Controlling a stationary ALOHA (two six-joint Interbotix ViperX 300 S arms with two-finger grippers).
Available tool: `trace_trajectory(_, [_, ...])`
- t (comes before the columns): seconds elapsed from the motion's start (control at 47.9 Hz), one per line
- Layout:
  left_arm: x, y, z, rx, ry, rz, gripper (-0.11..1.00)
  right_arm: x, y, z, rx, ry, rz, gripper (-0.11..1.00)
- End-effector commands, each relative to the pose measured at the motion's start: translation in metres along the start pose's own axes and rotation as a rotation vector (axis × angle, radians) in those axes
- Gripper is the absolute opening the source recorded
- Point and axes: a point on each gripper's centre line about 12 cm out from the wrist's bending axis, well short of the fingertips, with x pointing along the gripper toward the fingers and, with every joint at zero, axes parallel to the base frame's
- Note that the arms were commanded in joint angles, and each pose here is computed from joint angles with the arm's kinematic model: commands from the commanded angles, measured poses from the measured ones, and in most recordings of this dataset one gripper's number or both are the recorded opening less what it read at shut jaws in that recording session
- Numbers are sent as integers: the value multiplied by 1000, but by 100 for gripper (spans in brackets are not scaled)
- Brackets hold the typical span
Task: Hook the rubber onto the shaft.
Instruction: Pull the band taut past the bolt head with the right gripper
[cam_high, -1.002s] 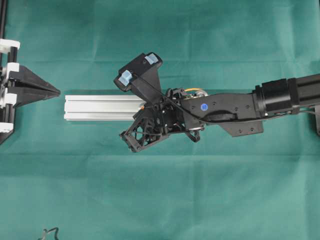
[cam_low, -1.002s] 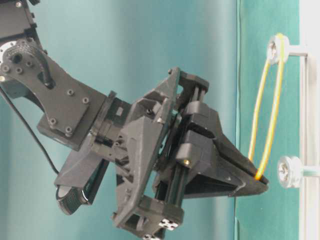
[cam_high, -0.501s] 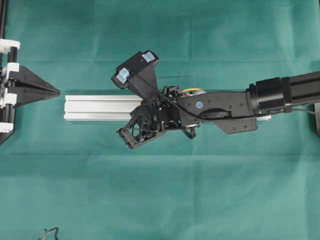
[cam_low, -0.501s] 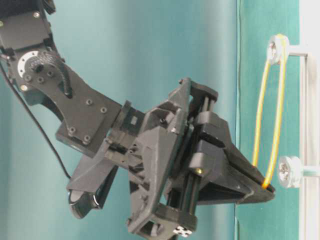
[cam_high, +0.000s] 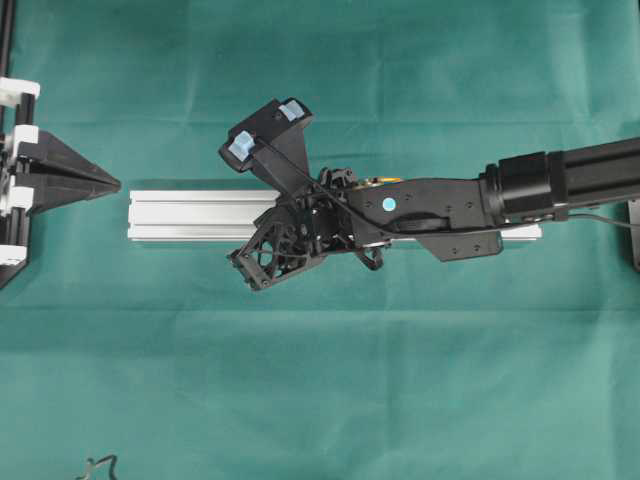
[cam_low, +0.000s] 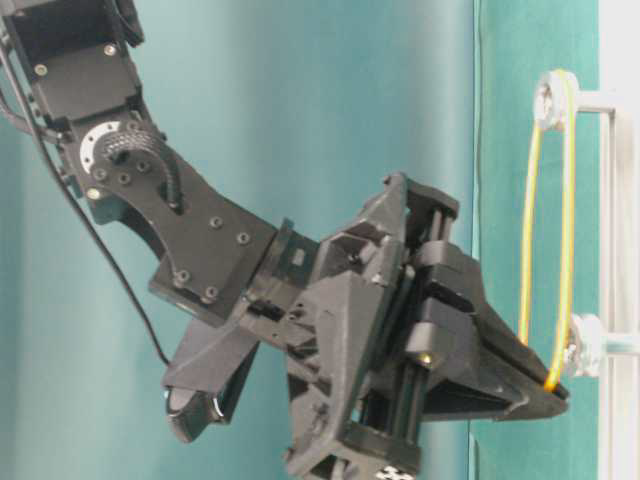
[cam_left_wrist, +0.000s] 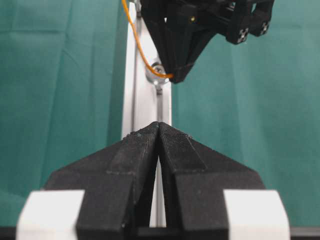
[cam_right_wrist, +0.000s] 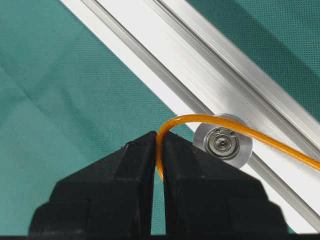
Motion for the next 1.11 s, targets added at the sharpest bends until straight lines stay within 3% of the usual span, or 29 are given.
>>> trace_trajectory(0.0, [-3,0,13,0,-31,-1,0,-14,13,10,5,-29,55,7])
trace_trajectory(1.085, [-2,0,13,-1,-31,-2,0,0,9,11,-19,-46,49,7])
